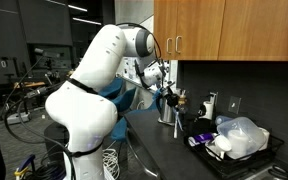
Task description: Take a fork and a knife off of the dish rack
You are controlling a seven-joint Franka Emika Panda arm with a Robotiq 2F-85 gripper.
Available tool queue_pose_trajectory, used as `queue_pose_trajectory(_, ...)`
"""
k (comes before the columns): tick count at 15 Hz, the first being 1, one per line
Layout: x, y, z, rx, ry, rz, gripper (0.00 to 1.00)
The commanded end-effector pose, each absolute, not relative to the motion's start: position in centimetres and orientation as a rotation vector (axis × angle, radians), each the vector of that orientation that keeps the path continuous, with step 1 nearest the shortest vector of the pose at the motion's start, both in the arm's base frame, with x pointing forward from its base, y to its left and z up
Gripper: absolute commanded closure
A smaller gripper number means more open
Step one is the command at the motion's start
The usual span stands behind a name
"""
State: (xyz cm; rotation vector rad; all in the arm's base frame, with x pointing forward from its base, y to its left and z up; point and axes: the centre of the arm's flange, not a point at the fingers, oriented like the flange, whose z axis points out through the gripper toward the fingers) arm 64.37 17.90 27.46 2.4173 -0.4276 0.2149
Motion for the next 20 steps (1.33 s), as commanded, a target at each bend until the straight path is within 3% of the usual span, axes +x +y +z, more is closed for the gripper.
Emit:
queue_pose_trajectory(1,63.1,17.5,26.6,2.525,-0.344,0.102,0.98)
queue_pose_trajectory(12,62.1,16.3,24.8,2.584,-0.275,-0.080,0.98)
queue_pose_trajectory(13,62.2,16.2,24.8,2.584,-0.274,-0.081,0.67)
queue_pose_trajectory(15,62.2,16.0,24.8,2.585,-0.272,-0.088,0.62)
queue_pose_trajectory(20,62.0,15.7,24.7,2.581,-0.275,-0.088,0.30)
